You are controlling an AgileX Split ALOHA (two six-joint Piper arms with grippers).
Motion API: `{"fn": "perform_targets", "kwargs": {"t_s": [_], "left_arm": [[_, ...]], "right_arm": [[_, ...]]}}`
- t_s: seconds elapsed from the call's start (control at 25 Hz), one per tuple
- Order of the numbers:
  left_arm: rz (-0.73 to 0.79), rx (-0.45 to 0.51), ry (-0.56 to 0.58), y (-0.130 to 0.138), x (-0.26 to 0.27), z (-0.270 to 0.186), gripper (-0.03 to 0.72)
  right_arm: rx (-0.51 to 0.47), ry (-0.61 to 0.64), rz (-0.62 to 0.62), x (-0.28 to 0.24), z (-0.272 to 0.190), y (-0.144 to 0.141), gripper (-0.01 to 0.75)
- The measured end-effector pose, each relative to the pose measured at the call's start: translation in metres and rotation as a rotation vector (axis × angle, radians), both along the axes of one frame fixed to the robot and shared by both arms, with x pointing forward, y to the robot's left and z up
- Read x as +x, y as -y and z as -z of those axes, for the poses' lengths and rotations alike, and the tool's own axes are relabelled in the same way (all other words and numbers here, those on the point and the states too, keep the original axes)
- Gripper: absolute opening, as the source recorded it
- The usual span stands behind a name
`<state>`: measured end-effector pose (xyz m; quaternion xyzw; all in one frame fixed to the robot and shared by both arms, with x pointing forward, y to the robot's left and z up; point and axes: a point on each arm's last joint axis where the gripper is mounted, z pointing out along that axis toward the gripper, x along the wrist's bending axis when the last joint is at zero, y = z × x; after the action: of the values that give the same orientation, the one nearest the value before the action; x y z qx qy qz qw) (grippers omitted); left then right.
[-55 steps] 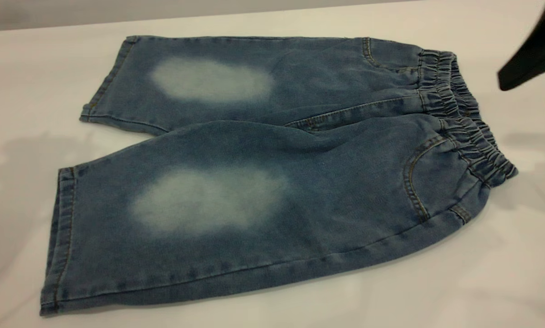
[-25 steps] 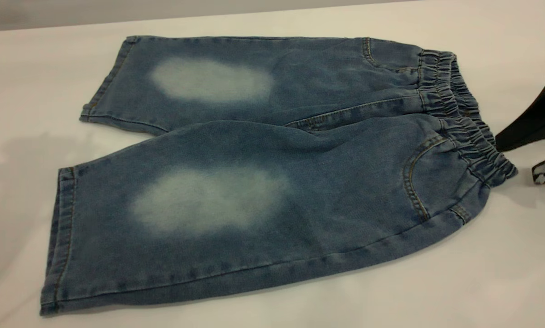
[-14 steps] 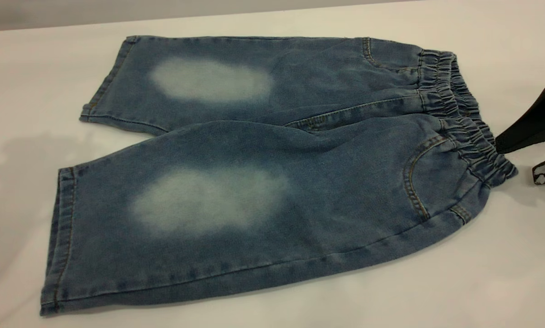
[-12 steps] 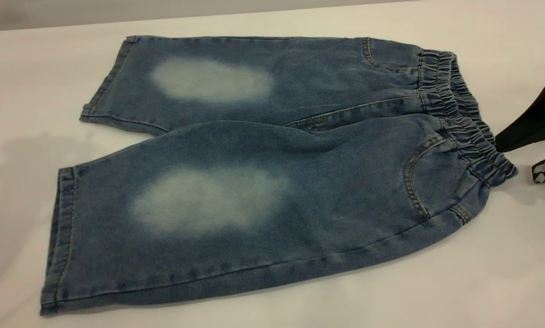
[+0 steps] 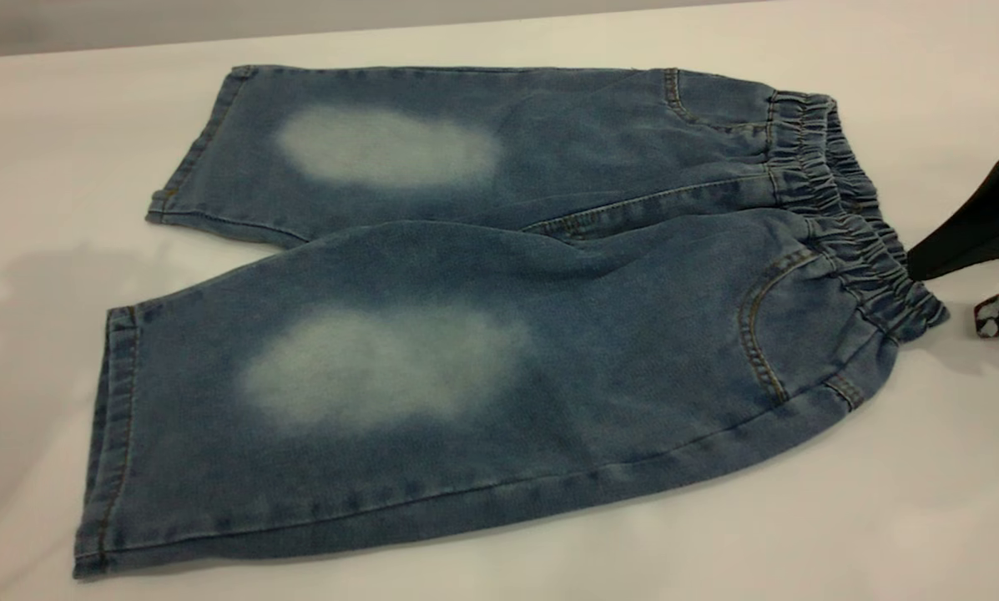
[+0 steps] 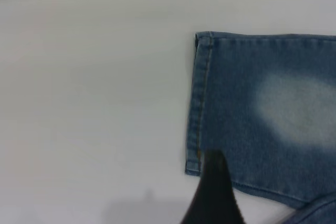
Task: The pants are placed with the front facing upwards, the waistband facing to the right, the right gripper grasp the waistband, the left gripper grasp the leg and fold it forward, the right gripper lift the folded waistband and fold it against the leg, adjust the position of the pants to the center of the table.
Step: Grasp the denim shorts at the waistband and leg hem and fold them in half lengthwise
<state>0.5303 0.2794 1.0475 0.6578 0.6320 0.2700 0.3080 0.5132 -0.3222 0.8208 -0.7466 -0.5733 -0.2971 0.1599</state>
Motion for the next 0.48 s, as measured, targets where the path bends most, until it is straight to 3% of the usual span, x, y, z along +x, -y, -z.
{"fn": "perform_targets", "kwargs": {"t_s": [0.48], "left_arm": [[0.000,0.000,0.001,0.000,0.000,0.000,0.494]], "right_arm": [[0.036,0.001,0.011,0.000,0.010,-0.003,0.511]]}}
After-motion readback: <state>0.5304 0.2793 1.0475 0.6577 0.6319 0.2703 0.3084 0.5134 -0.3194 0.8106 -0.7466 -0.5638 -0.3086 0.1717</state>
